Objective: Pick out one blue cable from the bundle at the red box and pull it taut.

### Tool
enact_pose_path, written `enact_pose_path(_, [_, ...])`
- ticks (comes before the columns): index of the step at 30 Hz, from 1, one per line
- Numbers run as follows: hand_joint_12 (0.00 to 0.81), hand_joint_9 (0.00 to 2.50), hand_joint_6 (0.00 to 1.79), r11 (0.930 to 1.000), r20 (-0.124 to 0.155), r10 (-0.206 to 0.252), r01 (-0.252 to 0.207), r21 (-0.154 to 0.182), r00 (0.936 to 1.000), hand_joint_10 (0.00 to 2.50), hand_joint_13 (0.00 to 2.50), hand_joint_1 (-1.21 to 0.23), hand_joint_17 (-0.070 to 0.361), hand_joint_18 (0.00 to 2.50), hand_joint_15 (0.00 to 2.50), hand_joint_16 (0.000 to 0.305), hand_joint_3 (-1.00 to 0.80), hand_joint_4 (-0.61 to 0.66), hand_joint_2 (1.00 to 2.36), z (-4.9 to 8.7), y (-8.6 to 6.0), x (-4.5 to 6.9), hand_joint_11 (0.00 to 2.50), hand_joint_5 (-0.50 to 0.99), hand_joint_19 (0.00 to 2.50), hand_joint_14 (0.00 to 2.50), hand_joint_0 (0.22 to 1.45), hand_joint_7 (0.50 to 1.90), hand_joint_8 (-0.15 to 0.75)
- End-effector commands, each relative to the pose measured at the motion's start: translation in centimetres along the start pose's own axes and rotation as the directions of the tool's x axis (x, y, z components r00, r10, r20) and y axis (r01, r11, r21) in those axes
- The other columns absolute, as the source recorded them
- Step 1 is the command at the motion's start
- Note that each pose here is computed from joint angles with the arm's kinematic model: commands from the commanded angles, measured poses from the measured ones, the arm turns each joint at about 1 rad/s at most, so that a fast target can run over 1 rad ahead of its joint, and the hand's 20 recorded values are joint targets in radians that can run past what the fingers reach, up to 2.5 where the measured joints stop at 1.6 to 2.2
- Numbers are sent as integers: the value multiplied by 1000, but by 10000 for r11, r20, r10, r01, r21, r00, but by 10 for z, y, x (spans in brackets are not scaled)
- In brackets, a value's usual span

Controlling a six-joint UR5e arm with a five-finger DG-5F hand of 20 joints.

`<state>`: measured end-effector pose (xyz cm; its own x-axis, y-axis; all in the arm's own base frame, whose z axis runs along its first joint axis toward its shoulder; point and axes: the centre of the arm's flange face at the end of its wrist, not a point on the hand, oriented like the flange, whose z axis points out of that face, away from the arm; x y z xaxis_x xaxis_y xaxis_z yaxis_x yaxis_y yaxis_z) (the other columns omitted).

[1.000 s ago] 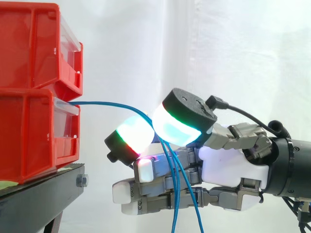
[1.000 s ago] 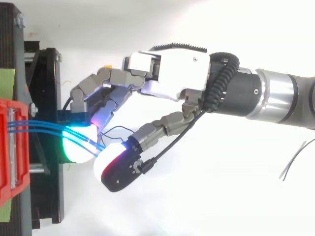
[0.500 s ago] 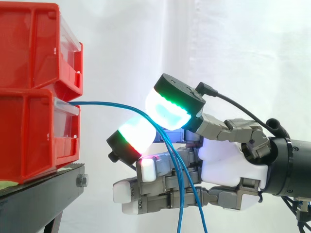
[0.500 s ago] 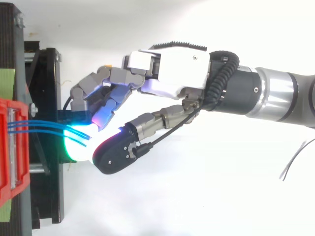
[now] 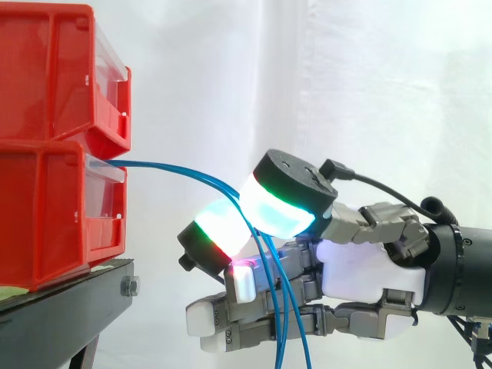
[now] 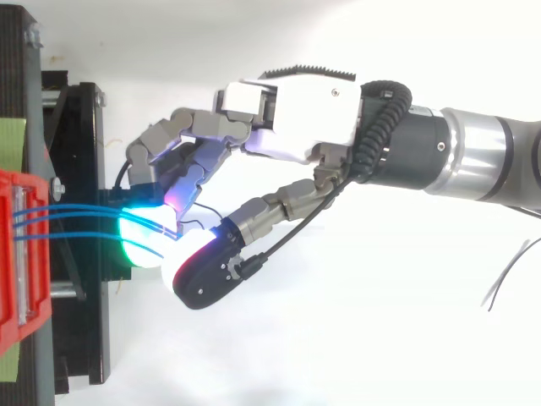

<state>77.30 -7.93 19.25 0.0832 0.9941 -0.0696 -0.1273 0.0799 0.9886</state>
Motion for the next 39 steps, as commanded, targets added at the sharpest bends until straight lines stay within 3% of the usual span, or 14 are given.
enact_pose_path(1, [106, 1038, 919, 9999, -46, -33, 33, 106, 10000, 22, 775, -917, 13, 511, 311, 6, -500, -108, 1000, -1, -1, -3, 657, -149, 348, 11, 750, 1098, 220])
enact_pose_path(9, [101, 1079, 928, 9999, -173, -30, 33, 139, 9998, 23, 785, -974, 14, 530, 320, 6, -500, -69, 1000, -1, -2, -5, 722, -147, 356, 14, 708, 1064, 206])
enact_pose_path(16, [102, 1102, 919, 9999, -404, -32, 38, 132, 9992, 24, 790, -971, 15, 526, 334, 7, -500, 39, 1000, 2, 5, -5, 738, -137, 375, 12, 586, 1024, 216])
enact_pose_path(21, [114, 1125, 902, 9996, -434, -52, 64, 281, 9990, 21, 797, -697, 20, 509, 345, 9, -500, 65, 1000, 4, 8, -7, 716, -133, 399, 12, 528, 1037, 230])
enact_pose_path(27, [120, 1119, 890, 9995, -436, -40, 54, 312, 9990, 22, 795, -573, 21, 490, 343, 9, -500, 73, 1000, 3, 10, -7, 703, -133, 417, 12, 517, 1027, 243])
enact_pose_path(31, [105, 1121, 883, 9993, -425, -47, 62, 358, 9991, 24, 784, -368, 15, 459, 354, 6, -500, 51, 1000, 6, 14, -9, 704, -134, 436, 13, 584, 1028, 234])
enact_pose_path(39, [111, 1100, 873, 9991, -415, -40, 57, 421, 9991, 24, 785, -445, 12, 446, 367, 5, -409, 66, 1009, 6, 15, -10, 707, -140, 438, 13, 601, 1015, 249])
